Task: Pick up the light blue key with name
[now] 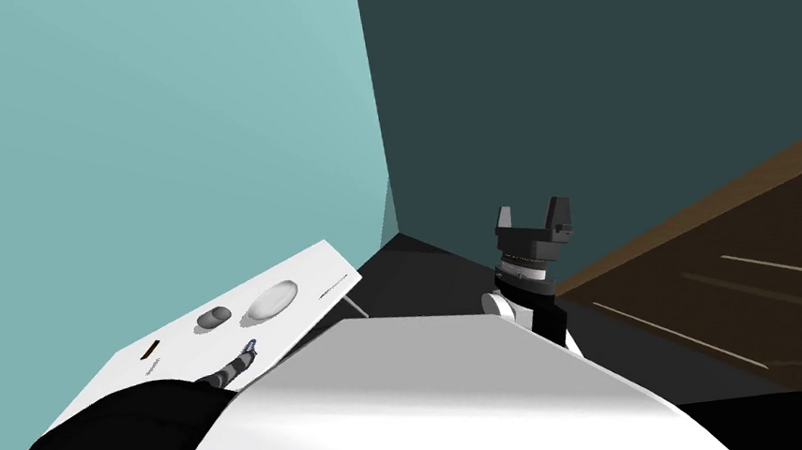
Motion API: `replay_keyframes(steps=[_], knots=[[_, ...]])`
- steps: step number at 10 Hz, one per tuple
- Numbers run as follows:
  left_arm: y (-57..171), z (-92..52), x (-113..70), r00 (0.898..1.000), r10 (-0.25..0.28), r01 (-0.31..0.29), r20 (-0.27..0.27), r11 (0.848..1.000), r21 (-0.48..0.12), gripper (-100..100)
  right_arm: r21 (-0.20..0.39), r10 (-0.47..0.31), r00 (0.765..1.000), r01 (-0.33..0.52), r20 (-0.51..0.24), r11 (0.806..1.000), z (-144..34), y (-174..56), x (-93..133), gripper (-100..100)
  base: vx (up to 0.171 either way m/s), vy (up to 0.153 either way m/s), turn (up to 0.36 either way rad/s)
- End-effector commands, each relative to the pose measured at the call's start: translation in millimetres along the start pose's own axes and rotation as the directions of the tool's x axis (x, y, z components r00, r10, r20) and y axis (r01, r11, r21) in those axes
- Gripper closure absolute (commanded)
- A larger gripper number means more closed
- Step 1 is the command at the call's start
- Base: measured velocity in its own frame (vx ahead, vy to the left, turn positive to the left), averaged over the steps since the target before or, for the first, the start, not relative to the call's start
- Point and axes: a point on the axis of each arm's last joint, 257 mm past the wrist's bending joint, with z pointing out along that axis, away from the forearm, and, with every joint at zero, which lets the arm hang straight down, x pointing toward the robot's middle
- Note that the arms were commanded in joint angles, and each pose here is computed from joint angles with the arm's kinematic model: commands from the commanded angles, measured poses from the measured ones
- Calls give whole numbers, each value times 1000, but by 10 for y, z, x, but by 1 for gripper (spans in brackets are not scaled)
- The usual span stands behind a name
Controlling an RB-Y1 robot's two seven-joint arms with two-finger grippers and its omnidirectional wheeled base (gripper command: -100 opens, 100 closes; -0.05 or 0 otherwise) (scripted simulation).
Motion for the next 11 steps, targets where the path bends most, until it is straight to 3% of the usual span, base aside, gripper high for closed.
replay_keyframes(steps=[1, 4, 9, 10, 11], knots=[[2, -15, 0, 1000, 25, -25, 0, 1000, 6, 100, 0, 0, 1000, 0, 0, 1000, 0, 0, 0, 0, 69, -9, 86], [-5, -64, -15, 999, 32, -32, 5, 999, 33, 100, 0, 0, 1000, 0, 0, 1000, 0, 0, 0, 0, 77, -16, 119], [-16, -118, -47, 995, 94, -95, 19, 994, 60, 100, 0, 0, 1000, 0, 0, 1000, 0, 0, 0, 0, 77, -15, 97], [-10, -112, -42, 997, 81, -82, 16, 995, 58, 100, 0, 0, 1000, 0, 0, 1000, 0, 0, 0, 0, 27, -8, 12], [-11, -113, -41, 996, 85, -86, 17, 995, 59, 0, 0, 0, 1000, 0, 0, 1000, 0, 0, 0, 0, 5, -2, -3]])
